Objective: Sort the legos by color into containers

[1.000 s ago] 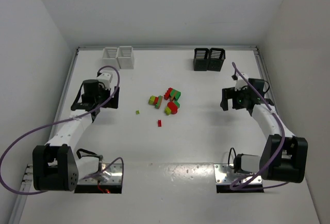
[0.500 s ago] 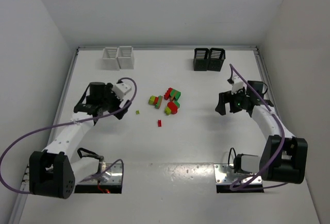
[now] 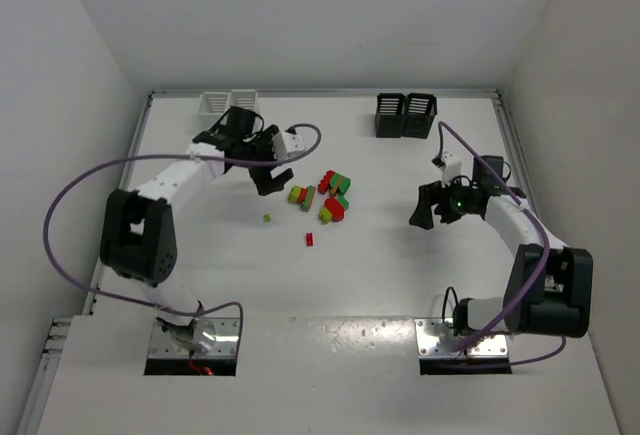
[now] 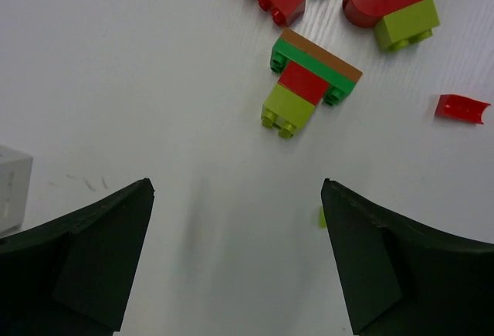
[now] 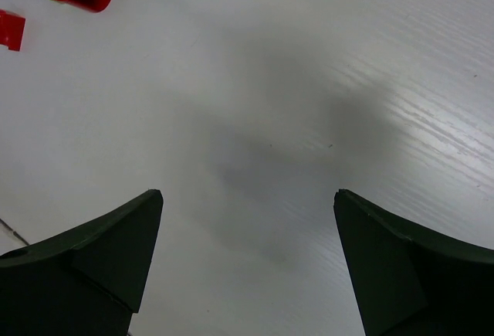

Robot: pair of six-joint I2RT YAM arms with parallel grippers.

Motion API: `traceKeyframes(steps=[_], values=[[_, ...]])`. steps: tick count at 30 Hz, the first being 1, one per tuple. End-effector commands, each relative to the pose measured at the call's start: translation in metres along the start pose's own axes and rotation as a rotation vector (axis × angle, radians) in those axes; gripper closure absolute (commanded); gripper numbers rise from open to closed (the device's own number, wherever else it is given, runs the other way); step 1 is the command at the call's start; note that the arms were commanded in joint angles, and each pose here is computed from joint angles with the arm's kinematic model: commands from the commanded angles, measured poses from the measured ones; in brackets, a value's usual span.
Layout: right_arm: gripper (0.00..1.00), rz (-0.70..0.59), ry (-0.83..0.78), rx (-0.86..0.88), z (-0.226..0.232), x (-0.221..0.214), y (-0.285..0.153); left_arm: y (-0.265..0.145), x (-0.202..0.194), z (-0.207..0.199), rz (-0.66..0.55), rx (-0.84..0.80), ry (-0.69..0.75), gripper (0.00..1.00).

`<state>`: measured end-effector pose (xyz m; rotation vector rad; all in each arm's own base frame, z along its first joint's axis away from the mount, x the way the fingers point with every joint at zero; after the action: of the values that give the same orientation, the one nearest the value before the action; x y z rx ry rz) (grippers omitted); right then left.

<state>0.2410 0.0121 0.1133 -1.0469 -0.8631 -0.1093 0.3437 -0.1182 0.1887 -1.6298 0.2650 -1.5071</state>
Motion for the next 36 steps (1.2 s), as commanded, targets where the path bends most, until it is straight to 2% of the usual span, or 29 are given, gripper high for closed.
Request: traceKeyframes(steps=[1, 5, 7, 13, 25, 36], values=[[0.07, -0.051, -0.067, 0.041, 0.001, 0.017, -0.003, 0.018, -0.001, -0.001, 0.05, -0.131, -0.045, 0.04], [0.07, -0.04, -0.07, 0.037, -0.001, 0.015, -0.002, 0.026, 0.006, -0.002, 0.025, -0.177, 0.003, 0.02], [0.07, -0.033, -0.064, 0.041, -0.002, 0.013, 0.0, 0.031, 0.006, -0.006, 0.024, -0.217, 0.076, 0.02], [0.07, -0.029, -0.052, 0.065, -0.003, 0.013, 0.004, 0.041, -0.002, -0.018, -0.043, -0.347, 0.288, 0.09], [0.07, -0.031, -0.045, 0.085, -0.001, 0.013, 0.004, 0.081, -0.012, -0.011, 0.009, -0.391, 0.335, 0.19], [0.07, -0.04, -0.045, 0.101, 0.001, 0.014, 0.005, 0.094, -0.01, 0.004, 0.005, -0.312, 0.355, 0.2]])
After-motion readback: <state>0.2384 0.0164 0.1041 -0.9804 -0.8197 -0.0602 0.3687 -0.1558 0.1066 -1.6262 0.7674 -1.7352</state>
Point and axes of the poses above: each gripper's point midway between its finger pads, its own y axis out along the fingers, its own z axis along the line the jaws close on, x = y × z, the point moved 8 cm from there along -y, back along the fingers, and after that the axes turned 9 degrees about -y, right-handed, at the moved point
